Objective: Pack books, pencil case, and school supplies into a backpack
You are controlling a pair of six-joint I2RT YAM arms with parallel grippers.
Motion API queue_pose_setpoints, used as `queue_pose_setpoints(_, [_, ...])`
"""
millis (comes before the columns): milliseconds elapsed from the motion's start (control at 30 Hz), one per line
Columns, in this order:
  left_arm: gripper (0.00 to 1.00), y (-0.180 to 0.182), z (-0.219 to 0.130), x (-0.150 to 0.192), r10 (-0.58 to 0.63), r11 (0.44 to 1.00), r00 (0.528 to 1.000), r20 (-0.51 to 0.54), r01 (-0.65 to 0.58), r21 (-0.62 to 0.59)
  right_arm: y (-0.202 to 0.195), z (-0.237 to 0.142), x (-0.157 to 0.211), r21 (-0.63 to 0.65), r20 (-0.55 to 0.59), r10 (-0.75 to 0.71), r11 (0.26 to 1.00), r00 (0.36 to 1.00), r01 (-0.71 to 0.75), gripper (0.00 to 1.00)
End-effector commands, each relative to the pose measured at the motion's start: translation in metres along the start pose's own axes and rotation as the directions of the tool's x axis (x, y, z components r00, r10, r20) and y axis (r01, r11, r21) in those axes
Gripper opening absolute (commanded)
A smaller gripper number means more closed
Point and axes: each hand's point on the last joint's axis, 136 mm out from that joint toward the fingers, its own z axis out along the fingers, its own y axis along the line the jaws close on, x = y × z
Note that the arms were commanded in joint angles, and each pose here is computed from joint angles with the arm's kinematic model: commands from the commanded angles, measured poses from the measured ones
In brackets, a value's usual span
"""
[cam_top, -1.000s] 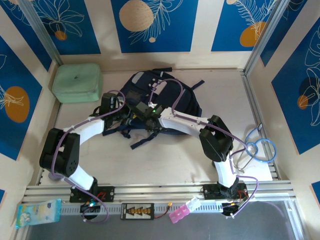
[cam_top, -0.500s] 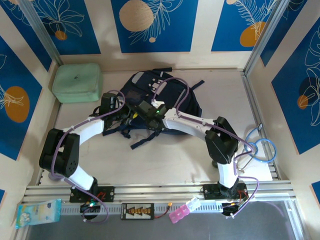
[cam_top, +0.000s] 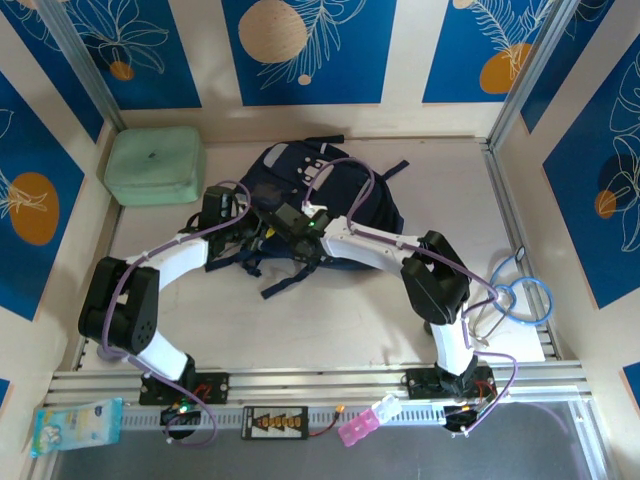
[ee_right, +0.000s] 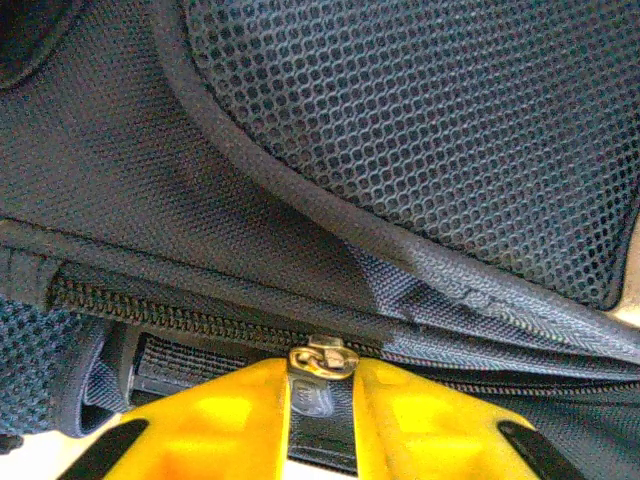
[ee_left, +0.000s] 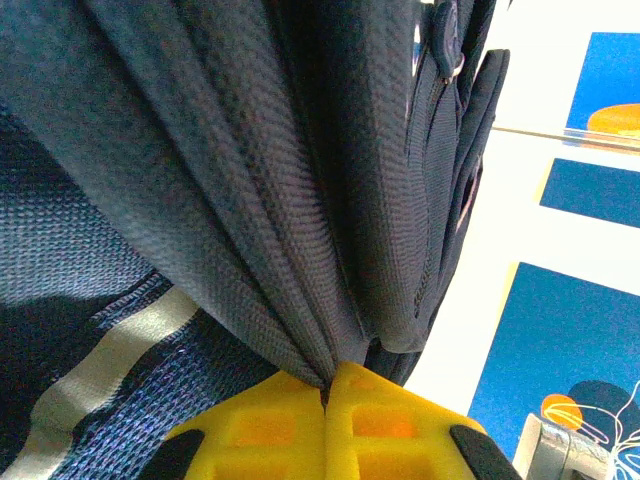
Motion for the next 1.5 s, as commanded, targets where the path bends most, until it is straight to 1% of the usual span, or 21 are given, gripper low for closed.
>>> queue_pose_setpoints(0, [0.00,-0.038,-0.013,-0.003,0.075,0.993,0.997,0.013,-0.076,0.094,-0.018,0.006,0.009,0.065,-0.037,-0.026,0.998,0.999,0.028,0.17])
queue_pose_setpoints(200, [0.00,-0.038,-0.012,-0.007,0.081,0.993,0.997,0.015,-0.082,0.090,-0.029,0.007,0.014,0.077,-0.066,-0.072,0.994,0.995,0.077,0.16])
queue_pose_setpoints(300, [0.00,-0.038,-0.012,-0.008,0.080,0.993,0.997,0.017,-0.082,0.089,-0.029,0.009,0.016,0.060,-0.081,-0.104,0.992,0.991,0.109,0.20])
queue_pose_setpoints(433, [0.00,-0.038,-0.011,-0.010,0.077,0.993,0.997,0.015,-0.078,0.088,-0.018,0.012,0.016,0.008,-0.082,-0.168,0.986,0.982,0.169,0.24])
queue_pose_setpoints(567, [0.00,-0.038,-0.010,-0.010,0.076,0.993,0.997,0.014,-0.077,0.087,-0.012,0.014,0.013,0.003,-0.076,-0.189,0.982,0.979,0.190,0.26])
queue_pose_setpoints(633, [0.00,-0.037,-0.010,-0.010,0.077,0.993,0.997,0.016,-0.078,0.086,-0.013,0.014,0.011,0.010,-0.072,-0.183,0.983,0.980,0.184,0.24])
queue_pose_setpoints(700, [0.00,-0.037,-0.010,-0.010,0.077,0.993,0.997,0.014,-0.078,0.084,-0.016,0.013,0.010,0.018,-0.068,-0.171,0.985,0.983,0.172,0.20])
queue_pose_setpoints(833, [0.00,-0.034,-0.010,-0.013,0.077,0.994,0.997,0.019,-0.079,0.075,-0.028,0.003,0.008,0.040,-0.042,-0.132,0.990,0.990,0.134,0.13])
queue_pose_setpoints(933, [0.00,-0.027,-0.011,-0.019,0.078,0.995,0.996,0.034,-0.079,0.059,-0.046,-0.006,0.009,0.056,-0.024,-0.105,0.993,0.994,0.106,0.13])
queue_pose_setpoints(1000, [0.00,-0.018,-0.013,-0.026,0.077,0.996,0.996,0.052,-0.079,0.034,-0.065,-0.011,0.013,0.077,-0.019,-0.081,0.994,0.997,0.083,0.13])
queue_pose_setpoints(1100, [0.00,-0.002,-0.016,-0.037,0.077,0.997,0.994,0.073,-0.077,-0.007,-0.097,-0.013,0.019,0.116,-0.027,-0.030,0.993,0.999,0.033,0.14])
queue_pose_setpoints(1200, [0.00,0.012,-0.019,-0.046,0.061,0.998,0.995,0.085,-0.058,-0.033,-0.120,-0.013,0.022,0.132,-0.042,0.008,0.991,0.999,-0.002,0.15])
queue_pose_setpoints(1300, [0.00,0.018,-0.019,-0.049,0.050,0.998,0.995,0.085,-0.048,-0.035,-0.124,-0.013,0.018,0.102,-0.044,0.012,0.995,0.999,-0.007,0.16])
queue_pose_setpoints(1467, [0.00,0.017,-0.018,-0.049,0.044,0.999,0.996,0.077,-0.042,-0.026,-0.103,-0.013,0.005,0.028,-0.026,-0.062,0.998,0.998,0.063,0.23])
